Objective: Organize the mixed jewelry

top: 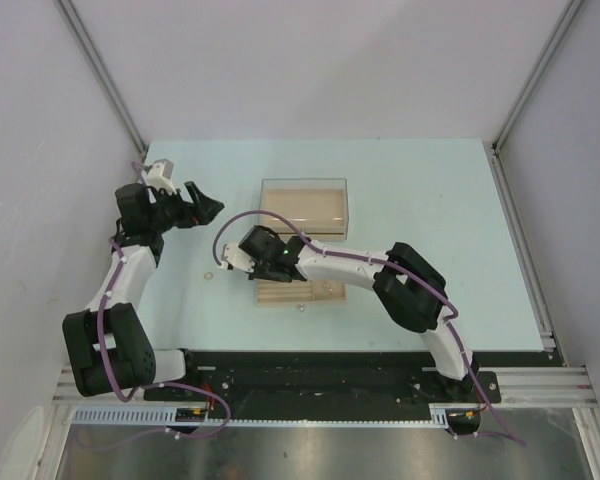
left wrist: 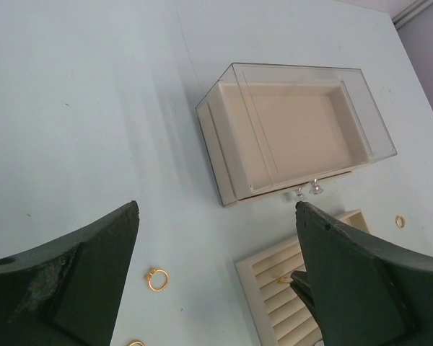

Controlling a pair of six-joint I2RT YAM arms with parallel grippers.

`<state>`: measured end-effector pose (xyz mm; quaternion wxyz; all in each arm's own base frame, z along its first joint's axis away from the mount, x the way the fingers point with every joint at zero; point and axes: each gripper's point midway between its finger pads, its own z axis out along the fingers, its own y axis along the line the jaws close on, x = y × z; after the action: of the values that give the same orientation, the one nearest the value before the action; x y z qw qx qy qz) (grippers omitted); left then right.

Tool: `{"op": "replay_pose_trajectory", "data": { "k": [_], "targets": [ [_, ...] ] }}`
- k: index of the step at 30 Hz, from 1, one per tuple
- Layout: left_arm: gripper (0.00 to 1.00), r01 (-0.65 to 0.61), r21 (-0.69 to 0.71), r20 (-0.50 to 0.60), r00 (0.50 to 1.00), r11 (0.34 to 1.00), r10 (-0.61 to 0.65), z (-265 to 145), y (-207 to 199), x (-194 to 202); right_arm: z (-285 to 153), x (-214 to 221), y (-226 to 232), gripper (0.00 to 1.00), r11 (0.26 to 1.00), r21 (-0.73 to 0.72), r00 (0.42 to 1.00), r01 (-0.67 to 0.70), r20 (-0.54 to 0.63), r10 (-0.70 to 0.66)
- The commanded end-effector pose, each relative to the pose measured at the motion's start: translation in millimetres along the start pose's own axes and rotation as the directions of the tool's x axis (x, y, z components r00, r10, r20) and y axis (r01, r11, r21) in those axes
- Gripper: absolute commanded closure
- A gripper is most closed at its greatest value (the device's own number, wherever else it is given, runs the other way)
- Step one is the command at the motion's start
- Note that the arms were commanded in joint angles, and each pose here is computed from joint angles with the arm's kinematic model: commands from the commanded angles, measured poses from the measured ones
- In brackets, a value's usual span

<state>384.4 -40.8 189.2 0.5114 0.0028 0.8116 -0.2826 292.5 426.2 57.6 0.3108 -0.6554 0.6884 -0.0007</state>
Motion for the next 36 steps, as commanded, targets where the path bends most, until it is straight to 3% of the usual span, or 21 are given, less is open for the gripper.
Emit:
{"op": "replay_pose_trajectory", "data": {
  "k": [1, 36],
  "targets": [
    [0.06, -0.025, 0.023, 0.047, 0.999, 0.999, 0.023, -7.0, -6.3, -12.5, 0.7, -17.6, -13.5, 1.0, 1.0, 0.029, 0.999, -0.002, 0.052, 0.001],
    [0.06, 0.004, 0.046, 0.033, 0.999, 0.999, -0.005, -7.3, -2.7, -5.9, 19.4, -4.4, -6.5, 1.0, 1.0, -0.019, 0.999, 0.02, 0.027, -0.019]
  ]
}}
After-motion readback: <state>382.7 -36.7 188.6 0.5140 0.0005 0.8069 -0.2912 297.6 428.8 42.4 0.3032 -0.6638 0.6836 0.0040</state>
